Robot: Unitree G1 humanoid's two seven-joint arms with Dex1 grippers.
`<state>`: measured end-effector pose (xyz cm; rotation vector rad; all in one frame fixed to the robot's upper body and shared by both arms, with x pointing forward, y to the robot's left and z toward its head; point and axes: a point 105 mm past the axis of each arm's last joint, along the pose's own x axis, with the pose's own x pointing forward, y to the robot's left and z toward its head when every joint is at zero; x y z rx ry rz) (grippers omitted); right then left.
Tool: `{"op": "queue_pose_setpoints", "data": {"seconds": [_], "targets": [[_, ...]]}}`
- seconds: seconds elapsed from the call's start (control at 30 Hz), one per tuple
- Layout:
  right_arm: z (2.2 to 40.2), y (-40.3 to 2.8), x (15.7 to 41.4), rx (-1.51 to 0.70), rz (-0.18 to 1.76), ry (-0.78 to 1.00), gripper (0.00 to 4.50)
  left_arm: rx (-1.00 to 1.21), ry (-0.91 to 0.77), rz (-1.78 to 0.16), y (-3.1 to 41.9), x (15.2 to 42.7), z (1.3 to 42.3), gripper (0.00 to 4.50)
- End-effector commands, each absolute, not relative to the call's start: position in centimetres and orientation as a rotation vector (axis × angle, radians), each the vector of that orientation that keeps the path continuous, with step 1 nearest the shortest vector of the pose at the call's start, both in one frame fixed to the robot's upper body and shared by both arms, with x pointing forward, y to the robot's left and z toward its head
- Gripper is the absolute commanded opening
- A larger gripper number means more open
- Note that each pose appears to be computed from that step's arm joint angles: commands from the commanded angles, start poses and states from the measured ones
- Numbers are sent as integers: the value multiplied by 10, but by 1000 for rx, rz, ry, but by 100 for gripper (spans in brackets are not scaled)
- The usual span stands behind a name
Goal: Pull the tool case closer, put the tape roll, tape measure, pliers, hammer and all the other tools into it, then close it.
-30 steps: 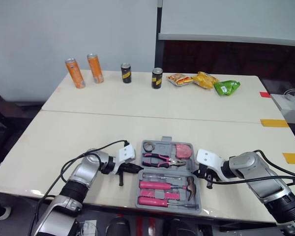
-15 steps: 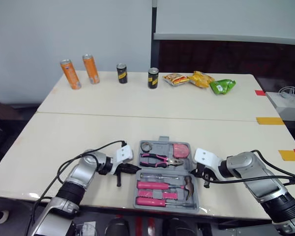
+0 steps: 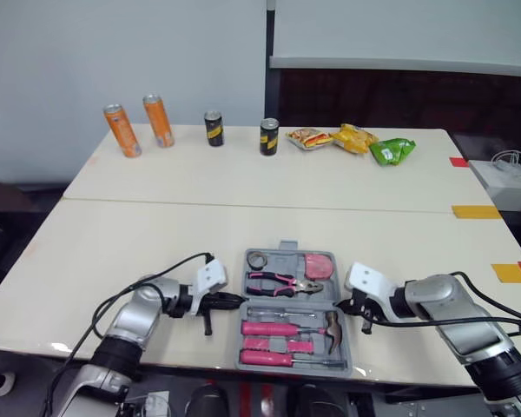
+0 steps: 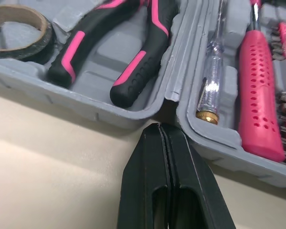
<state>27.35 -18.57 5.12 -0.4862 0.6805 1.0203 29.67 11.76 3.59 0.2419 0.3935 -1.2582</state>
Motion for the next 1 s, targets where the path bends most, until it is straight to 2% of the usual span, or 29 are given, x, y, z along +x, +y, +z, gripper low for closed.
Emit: {"op": "queue_pose_setpoints", "data": {"seconds": [0.03, 0.2, 0.4, 0.5, 0.63, 0.73, 0.9, 1.0], "targets": [[79, -201, 273, -454, 982, 553, 88, 145, 288, -1182, 135, 298, 62, 0], [93, -224, 252, -357, 958, 467, 249, 22, 190, -1169, 151, 277, 80, 148], [106, -265, 216, -257, 834, 393, 449, -43, 143, -1038, 192, 251, 90, 350], [106, -284, 194, -229, 762, 413, 450, -55, 145, -979, 216, 237, 96, 449], [107, -293, 180, -201, 702, 433, 450, -54, 175, -961, 232, 222, 97, 449], [109, -286, 175, -135, 714, 440, 450, -59, 176, -996, 228, 217, 100, 449], [117, -265, 182, -54, 769, 444, 450, -38, 140, -1070, 206, 222, 108, 449], [124, -250, 197, -25, 830, 433, 450, -27, 110, -1141, 188, 229, 114, 449]]}}
